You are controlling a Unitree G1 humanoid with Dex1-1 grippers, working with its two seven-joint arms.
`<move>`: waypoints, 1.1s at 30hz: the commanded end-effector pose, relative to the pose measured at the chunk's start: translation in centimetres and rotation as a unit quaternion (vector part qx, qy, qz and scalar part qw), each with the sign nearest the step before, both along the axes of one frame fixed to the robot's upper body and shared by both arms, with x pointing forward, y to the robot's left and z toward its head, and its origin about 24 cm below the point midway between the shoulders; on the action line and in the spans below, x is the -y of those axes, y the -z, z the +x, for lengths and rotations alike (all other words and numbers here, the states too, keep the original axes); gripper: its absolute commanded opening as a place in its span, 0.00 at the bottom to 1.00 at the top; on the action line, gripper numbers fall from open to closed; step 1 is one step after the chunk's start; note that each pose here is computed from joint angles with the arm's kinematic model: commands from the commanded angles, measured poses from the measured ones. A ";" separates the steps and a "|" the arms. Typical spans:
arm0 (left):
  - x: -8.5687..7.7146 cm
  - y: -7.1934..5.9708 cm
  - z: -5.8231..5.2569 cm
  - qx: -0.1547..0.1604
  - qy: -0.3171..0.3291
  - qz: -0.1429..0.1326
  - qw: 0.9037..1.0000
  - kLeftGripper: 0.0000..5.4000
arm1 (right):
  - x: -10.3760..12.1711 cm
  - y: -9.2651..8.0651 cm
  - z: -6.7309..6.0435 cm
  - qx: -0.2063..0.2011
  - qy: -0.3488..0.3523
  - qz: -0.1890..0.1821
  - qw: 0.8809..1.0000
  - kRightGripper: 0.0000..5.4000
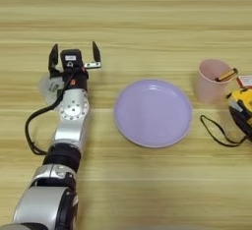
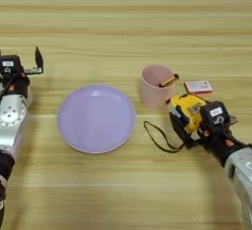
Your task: Move the objects on the table
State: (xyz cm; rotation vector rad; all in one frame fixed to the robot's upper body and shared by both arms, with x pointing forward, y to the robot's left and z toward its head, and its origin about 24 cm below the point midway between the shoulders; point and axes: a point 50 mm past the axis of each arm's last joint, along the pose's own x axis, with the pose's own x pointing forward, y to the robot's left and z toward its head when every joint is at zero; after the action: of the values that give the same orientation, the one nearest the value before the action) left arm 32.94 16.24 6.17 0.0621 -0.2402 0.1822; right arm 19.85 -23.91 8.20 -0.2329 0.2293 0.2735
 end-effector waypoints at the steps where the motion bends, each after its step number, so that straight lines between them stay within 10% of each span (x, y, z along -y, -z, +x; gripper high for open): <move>1: 0.3 -0.3 0.4 0.001 0.007 0.008 1.000 1.00 | 1.8 1.4 -0.1 -0.035 0.037 -0.040 0.998 0.81; 22: 0.3 -0.1 0.4 -0.008 0.013 0.010 1.000 1.00 | 5.0 5.3 0.1 -0.108 0.105 -0.092 0.984 0.81; 33: 0.5 0.1 0.4 -0.016 0.019 0.013 1.000 1.00 | 2.4 2.9 1.2 -0.017 0.077 -0.024 0.997 0.99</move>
State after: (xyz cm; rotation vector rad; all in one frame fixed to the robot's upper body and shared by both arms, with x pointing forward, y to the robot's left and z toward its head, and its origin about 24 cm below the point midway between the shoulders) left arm 33.06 16.08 5.94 0.0669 -0.2238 0.1599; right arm 20.70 -26.83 4.38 -0.2623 0.3502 0.1116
